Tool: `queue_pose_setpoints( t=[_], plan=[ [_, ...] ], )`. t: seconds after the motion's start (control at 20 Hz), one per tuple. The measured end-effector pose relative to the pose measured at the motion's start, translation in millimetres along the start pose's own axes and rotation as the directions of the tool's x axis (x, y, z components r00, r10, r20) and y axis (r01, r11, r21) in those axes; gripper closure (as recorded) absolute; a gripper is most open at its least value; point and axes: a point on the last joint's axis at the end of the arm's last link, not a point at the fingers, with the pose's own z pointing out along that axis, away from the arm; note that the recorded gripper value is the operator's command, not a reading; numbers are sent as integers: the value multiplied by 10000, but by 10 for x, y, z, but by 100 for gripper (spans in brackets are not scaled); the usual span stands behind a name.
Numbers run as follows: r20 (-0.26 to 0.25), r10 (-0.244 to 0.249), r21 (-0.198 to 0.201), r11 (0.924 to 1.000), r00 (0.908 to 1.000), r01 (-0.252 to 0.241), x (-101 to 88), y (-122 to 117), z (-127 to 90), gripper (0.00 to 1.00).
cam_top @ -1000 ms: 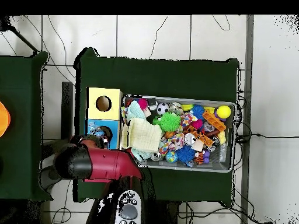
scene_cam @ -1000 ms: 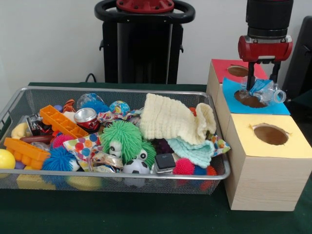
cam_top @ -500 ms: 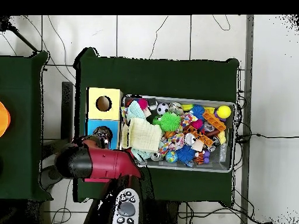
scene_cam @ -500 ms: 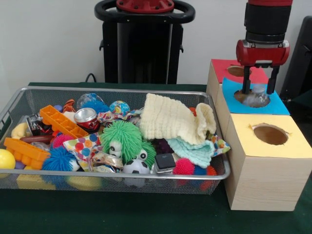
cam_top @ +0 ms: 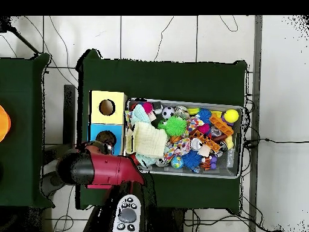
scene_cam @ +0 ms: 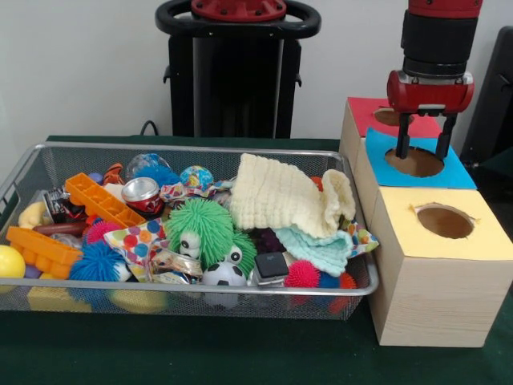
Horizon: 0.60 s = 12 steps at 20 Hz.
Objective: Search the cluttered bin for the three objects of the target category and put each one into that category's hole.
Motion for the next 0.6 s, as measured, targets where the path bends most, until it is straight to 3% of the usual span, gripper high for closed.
queue_pose_setpoints(
  t=[0.6],
  plan=[
    [-56, 88, 188, 9998, 9999, -87, 23, -5, -99, 0]
  ],
)
